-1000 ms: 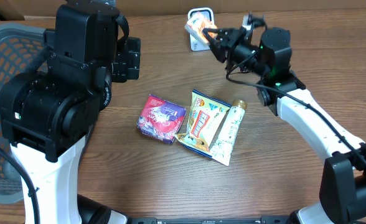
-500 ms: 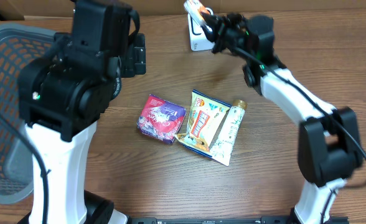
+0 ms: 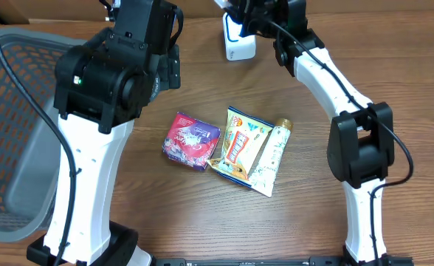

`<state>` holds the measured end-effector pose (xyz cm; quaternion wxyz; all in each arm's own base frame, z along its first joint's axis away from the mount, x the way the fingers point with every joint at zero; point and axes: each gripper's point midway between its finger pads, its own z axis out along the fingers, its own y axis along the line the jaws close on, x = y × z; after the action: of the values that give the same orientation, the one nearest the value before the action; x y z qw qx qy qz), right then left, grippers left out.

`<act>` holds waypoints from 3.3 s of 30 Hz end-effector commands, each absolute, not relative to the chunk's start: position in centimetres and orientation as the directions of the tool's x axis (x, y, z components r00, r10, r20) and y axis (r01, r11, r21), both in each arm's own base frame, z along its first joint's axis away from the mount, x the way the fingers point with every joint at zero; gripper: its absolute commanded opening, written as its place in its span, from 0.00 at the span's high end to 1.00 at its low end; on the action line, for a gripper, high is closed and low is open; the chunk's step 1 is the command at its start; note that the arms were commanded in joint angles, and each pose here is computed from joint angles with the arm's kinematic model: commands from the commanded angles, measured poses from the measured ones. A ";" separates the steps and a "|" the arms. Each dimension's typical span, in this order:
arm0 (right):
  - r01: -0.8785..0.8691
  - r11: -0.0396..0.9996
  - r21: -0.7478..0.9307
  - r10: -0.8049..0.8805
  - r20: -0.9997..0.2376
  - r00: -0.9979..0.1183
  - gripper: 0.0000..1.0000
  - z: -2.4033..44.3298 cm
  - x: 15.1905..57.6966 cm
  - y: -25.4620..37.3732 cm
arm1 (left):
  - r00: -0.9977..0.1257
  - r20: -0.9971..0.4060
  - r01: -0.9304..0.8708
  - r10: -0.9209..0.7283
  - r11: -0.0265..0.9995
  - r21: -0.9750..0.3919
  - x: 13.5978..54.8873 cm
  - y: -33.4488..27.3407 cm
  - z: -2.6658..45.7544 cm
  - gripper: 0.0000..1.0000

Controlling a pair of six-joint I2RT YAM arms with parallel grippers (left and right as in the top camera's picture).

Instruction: Scan the item barcode

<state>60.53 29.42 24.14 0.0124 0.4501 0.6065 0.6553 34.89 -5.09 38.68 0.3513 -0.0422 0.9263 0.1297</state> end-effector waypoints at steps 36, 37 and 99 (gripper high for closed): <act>0.719 -0.296 0.628 0.472 0.751 -0.461 0.96 12.7 63.0 24.9 | -0.765 -0.644 -0.203 -0.010 0.952 0.227 35.2 -4.5 37.7 0.00; 0.719 -0.296 0.629 0.471 0.751 -0.463 0.96 12.8 63.0 24.9 | -0.765 -0.644 -0.203 -0.010 0.952 0.227 35.1 -4.5 37.7 0.00; 0.493 0.757 0.429 0.568 -0.059 -0.821 0.00 21.1 37.6 0.8 | -0.691 -0.722 -0.194 -0.050 0.974 0.118 37.1 -6.1 39.2 0.01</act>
<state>37.84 -6.98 22.58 0.1527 0.3680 0.9076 0.1328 36.96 -7.19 38.98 0.3814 -0.0500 0.9203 0.0715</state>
